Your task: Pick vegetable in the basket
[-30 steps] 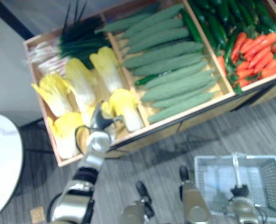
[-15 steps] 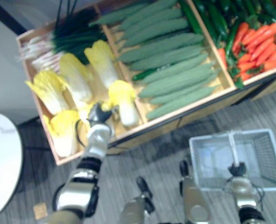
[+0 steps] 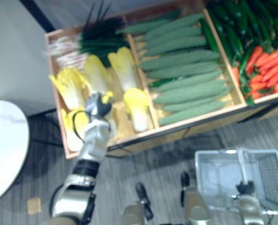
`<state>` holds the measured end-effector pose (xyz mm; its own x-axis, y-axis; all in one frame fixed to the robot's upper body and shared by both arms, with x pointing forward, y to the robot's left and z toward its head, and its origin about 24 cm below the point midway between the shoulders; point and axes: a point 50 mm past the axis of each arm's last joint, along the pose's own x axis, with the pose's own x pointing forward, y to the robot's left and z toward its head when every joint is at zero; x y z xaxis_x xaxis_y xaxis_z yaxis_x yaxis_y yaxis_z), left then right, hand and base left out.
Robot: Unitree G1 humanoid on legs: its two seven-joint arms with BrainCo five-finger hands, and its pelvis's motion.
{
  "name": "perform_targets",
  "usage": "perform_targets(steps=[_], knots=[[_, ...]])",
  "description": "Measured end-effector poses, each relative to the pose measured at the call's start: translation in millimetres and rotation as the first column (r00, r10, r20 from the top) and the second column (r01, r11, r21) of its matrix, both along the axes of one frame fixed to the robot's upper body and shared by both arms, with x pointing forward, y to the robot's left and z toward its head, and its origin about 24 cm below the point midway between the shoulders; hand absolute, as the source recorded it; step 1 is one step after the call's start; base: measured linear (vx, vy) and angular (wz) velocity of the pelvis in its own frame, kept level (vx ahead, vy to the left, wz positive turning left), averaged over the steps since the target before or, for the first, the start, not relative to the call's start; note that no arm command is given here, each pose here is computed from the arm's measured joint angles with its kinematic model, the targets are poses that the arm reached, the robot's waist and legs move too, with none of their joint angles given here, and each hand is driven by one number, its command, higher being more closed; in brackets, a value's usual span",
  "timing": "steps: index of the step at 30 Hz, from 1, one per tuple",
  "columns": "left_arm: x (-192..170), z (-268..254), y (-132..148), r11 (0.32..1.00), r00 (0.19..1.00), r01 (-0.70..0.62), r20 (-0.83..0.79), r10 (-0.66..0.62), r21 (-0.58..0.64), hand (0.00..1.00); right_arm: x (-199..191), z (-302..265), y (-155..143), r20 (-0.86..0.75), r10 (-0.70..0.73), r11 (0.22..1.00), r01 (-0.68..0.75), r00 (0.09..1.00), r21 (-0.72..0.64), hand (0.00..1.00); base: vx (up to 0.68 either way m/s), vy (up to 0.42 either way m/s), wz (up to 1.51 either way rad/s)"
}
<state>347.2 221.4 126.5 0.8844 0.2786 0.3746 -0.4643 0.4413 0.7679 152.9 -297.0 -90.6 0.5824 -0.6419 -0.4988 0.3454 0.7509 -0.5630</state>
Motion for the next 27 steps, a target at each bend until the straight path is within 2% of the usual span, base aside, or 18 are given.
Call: perform_targets(steps=[8,11,15,18,19,21,22,23,24,27], knots=[[-18.0,16.8,-10.0,0.998,0.991,0.033,0.127,-0.040,0.055,1.00,-33.2,-14.0,-3.2,-0.076,-0.083,0.996,0.086,0.994,0.030,1.00,0.02,0.003,0.10],[-25.8,26.6,-29.3,0.991,0.973,0.093,0.200,-0.112,0.101,1.00,-37.9,-14.8,-4.3,-0.085,-0.091,0.995,0.093,0.992,0.028,1.00,0.00,0.000,0.00],[-37.3,28.3,-63.4,0.962,0.932,0.241,0.248,-0.266,0.126,1.00,-31.3,-6.6,-6.7,-0.040,-0.082,0.997,0.082,0.996,0.007,1.00,0.01,-0.003,-0.37],[-53.2,10.8,-81.0,0.940,0.909,0.337,0.239,-0.341,0.060,1.00,-9.2,10.9,-7.4,0.053,-0.046,0.998,0.048,0.998,-0.038,1.00,0.02,0.035,-1.05],[-59.1,0.3,-82.3,0.934,0.910,0.355,0.216,-0.353,0.032,1.00,5.3,20.4,-5.4,0.082,0.011,0.996,-0.003,0.997,-0.089,1.00,0.05,0.100,-1.66],[-73.6,-23.4,-72.6,0.935,0.928,0.350,0.150,-0.340,-0.048,1.00,32.3,31.0,11.6,0.134,0.121,0.988,-0.107,0.983,-0.111,1.00,0.09,-0.014,-2.32],[-85.4,-45.8,-67.1,0.934,0.942,0.335,0.064,-0.329,-0.128,1.00,49.9,40.2,27.2,0.189,0.189,0.979,-0.170,0.964,-0.116,1.00,0.10,-0.127,-2.09],[-87.9,-51.1,-67.7,0.930,0.942,0.336,0.043,-0.333,-0.150,1.00,54.0,44.0,30.6,0.209,0.202,0.976,-0.180,0.957,-0.119,1.00,0.09,-0.198,-2.32],[-92.7,-67.5,-75.5,0.908,0.928,0.360,-0.018,-0.373,-0.215,1.00,60.3,56.6,39.3,0.280,0.231,0.971,-0.200,0.932,-0.134,1.00,0.07,-0.180,-1.35],[-99.2,-99.2,-100.9,0.849,0.873,0.408,-0.129,-0.470,-0.335,1.00,65.8,66.0,61.0,0.343,0.293,0.956,-0.262,0.893,-0.134,1.00,0.14,-0.218,-1.61]])
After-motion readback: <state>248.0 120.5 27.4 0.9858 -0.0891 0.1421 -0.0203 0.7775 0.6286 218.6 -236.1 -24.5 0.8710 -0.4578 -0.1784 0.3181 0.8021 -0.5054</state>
